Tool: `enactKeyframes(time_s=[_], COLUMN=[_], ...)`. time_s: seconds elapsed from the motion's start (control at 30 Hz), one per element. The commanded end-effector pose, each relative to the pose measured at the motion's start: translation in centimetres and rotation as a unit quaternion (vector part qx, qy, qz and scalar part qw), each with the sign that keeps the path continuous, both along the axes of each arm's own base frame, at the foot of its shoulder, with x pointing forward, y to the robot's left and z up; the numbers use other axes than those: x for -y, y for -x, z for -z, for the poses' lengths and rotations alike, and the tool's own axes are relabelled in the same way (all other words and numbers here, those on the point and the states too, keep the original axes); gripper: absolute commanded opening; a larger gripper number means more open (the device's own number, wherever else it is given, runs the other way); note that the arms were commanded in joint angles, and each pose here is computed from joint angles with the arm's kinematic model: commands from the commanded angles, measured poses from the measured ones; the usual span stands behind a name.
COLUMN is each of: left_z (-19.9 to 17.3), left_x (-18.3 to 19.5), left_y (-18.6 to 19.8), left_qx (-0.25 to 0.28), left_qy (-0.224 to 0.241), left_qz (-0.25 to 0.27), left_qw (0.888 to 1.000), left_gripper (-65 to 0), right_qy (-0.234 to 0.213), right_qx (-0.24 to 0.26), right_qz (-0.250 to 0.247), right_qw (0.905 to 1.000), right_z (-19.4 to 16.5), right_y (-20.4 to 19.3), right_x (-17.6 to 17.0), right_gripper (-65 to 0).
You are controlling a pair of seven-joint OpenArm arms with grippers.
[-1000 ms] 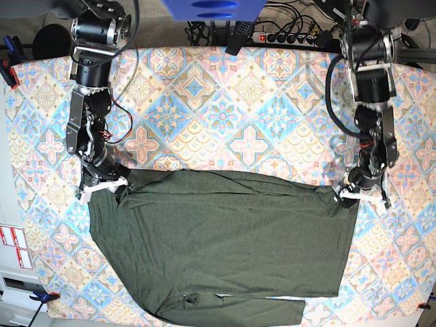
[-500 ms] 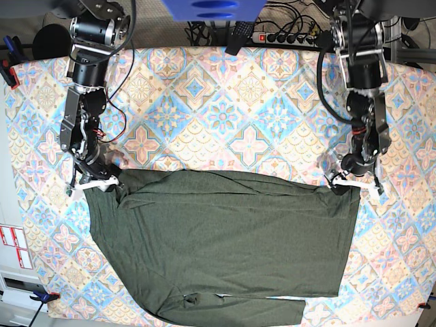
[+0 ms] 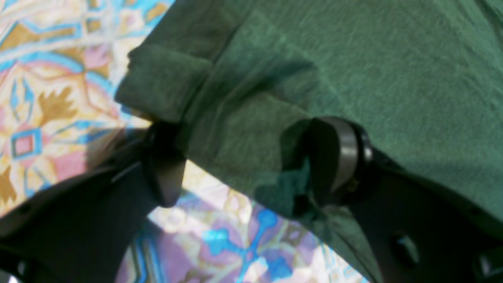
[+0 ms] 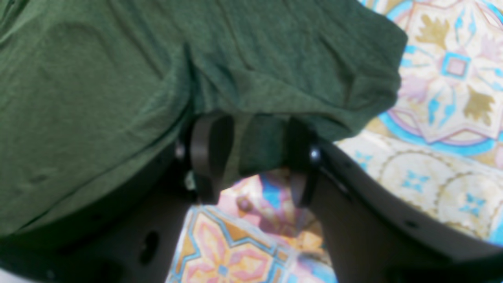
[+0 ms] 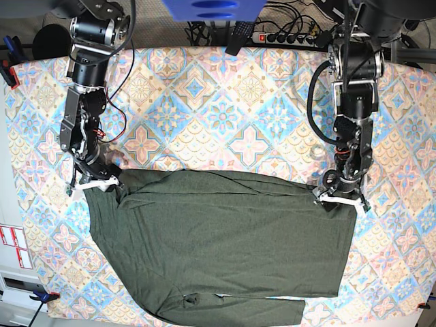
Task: Fold the T-shirt properly
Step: 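Drag the held shoulder edge with both grippers across the shirt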
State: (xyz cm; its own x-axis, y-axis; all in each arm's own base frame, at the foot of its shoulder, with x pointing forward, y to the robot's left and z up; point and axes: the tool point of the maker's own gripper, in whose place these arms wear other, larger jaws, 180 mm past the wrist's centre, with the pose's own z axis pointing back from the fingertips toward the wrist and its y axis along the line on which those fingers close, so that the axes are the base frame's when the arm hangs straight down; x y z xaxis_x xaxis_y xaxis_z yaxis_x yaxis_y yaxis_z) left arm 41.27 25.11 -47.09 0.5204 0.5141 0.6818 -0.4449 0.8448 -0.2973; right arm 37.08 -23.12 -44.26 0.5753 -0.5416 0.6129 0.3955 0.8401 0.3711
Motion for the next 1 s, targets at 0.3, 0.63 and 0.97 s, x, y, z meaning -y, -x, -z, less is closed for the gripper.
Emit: enactKeyframes(time_s=[0.3, 0.63, 0.97], left_z=[-0.2, 0.2, 0.2], left_x=[3.8, 3.2, 3.0], left_y=[-2.0, -1.4, -1.3], left_qx=[-0.007, -0.011, -0.013], left_qy=[0.019, 0.015, 0.014], left_qz=[0.035, 0.031, 0.031], left_qw=[0.999, 0.999, 0.999], left_gripper=[-44.0, -65.0, -65.0], right_qy=[0.002, -0.022, -0.058], right_qx=[0.004, -0.008, -0.036], right_qz=[-0.001, 0.065, 0.072], right_qw=[1.0000, 0.9976, 0.9951], right_z=[-0.4, 0.2, 2.3], right_y=[0.1, 1.6, 0.5], right_x=[0.5, 4.1, 3.0], right_gripper=[-38.4, -33.8, -33.8])
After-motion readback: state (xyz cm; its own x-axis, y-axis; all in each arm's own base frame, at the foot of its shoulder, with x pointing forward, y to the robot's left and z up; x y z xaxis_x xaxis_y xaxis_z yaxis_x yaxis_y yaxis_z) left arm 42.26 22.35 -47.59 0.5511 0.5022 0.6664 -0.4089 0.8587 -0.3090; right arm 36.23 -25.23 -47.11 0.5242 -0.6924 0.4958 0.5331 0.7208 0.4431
